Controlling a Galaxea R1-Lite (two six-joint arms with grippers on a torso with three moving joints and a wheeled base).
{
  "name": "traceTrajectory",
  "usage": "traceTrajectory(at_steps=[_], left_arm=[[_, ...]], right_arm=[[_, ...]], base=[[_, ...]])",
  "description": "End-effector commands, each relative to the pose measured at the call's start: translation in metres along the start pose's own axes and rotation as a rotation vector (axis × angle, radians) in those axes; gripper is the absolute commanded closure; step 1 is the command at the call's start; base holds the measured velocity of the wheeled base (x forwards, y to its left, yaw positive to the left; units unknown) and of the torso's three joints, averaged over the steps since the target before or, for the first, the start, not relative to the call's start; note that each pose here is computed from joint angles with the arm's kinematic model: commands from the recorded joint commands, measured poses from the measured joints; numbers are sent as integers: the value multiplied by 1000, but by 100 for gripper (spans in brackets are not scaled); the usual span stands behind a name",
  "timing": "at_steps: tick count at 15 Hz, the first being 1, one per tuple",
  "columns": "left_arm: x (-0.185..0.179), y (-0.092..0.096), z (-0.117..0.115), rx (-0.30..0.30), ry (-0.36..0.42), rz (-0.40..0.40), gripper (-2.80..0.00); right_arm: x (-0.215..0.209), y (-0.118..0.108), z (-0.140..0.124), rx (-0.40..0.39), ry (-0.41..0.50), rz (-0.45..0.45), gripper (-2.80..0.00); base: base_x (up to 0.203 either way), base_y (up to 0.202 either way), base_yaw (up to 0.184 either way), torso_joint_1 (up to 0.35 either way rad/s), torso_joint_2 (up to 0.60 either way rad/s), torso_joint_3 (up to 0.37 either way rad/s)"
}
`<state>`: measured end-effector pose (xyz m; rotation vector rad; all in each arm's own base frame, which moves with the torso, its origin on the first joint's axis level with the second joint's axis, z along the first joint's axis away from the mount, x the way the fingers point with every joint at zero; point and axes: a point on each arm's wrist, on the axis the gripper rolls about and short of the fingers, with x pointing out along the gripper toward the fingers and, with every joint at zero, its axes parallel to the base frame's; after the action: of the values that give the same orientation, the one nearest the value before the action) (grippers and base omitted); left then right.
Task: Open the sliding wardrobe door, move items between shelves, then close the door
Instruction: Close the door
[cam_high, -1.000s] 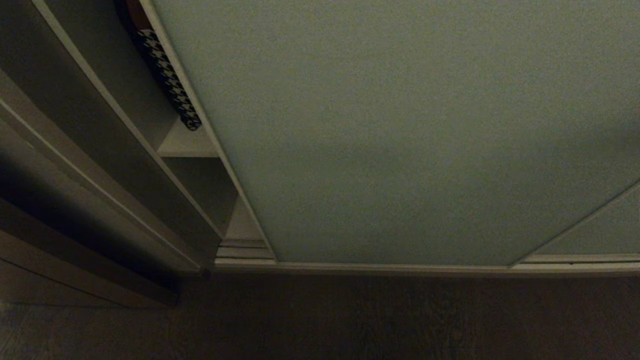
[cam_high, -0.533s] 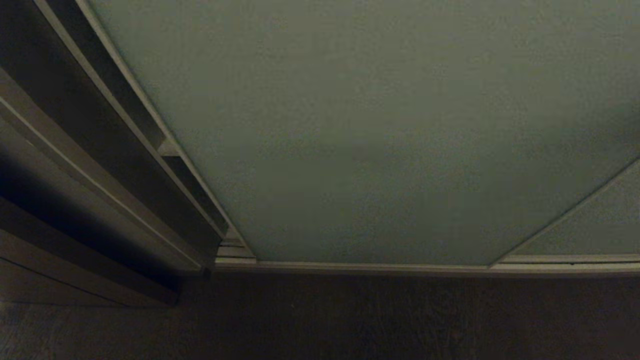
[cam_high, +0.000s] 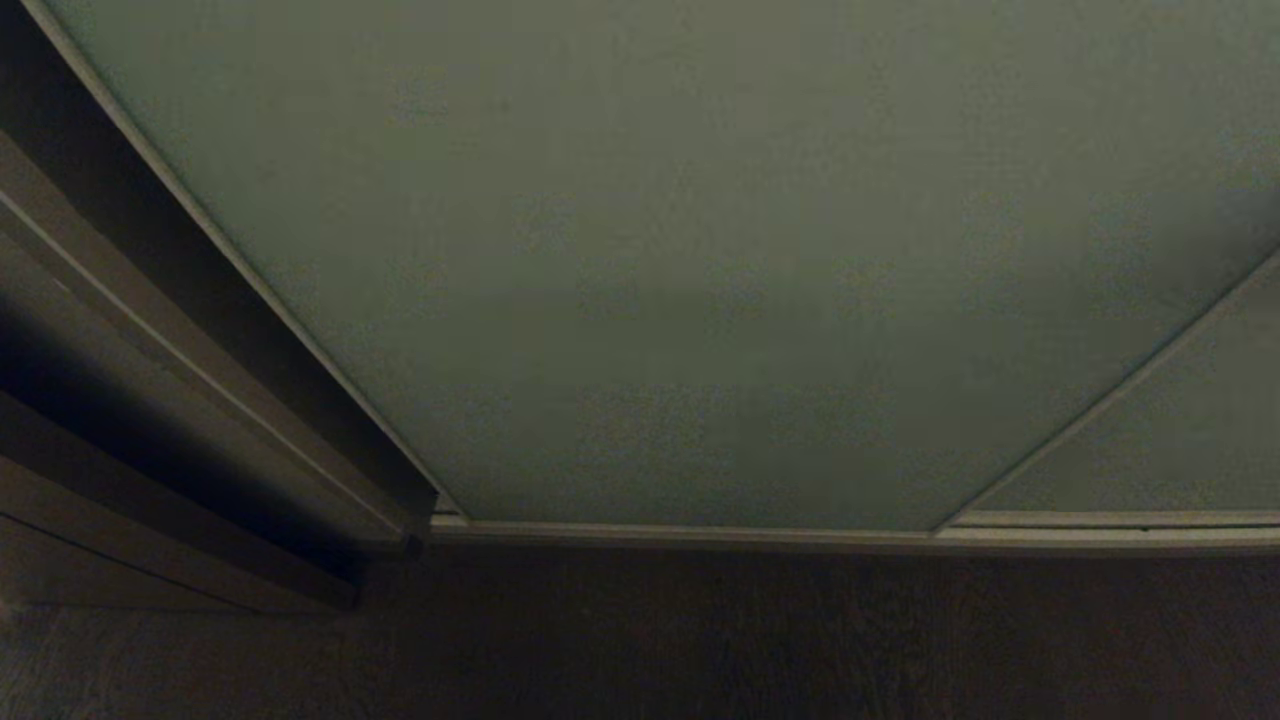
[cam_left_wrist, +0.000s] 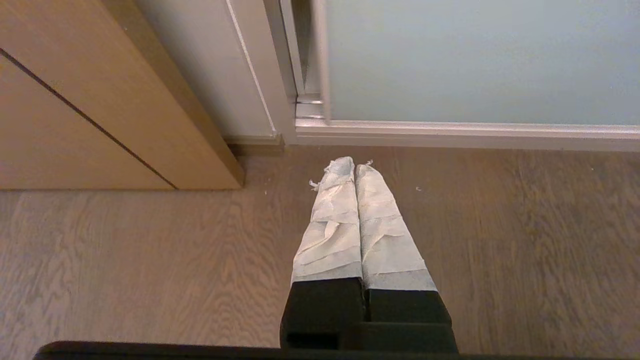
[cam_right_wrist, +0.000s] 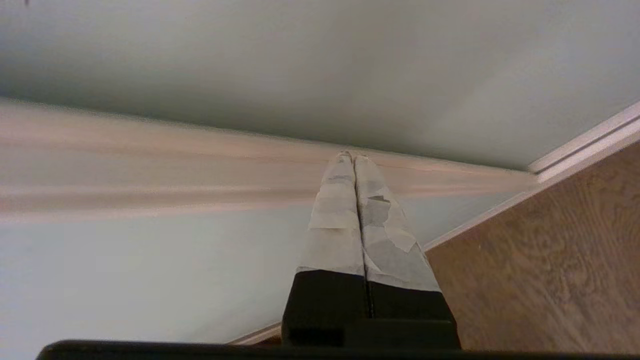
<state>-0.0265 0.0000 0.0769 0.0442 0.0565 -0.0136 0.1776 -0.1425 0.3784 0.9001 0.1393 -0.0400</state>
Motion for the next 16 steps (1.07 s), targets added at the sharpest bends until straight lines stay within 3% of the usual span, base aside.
traceTrajectory(at_steps=[1, 5, 16], left_arm=[[0, 0, 0, 0, 1, 0, 0], [0, 0, 0, 0, 1, 0, 0], [0, 0, 0, 0, 1, 0, 0]], right_arm=[[-1, 2, -4, -2, 10, 9, 0], [15, 5, -19, -52, 77, 57, 0], [30, 15, -26, -65, 126, 100, 0]], base=[[0, 0, 0, 0, 0, 0], [0, 0, 0, 0, 0, 0], [0, 0, 0, 0, 0, 0]])
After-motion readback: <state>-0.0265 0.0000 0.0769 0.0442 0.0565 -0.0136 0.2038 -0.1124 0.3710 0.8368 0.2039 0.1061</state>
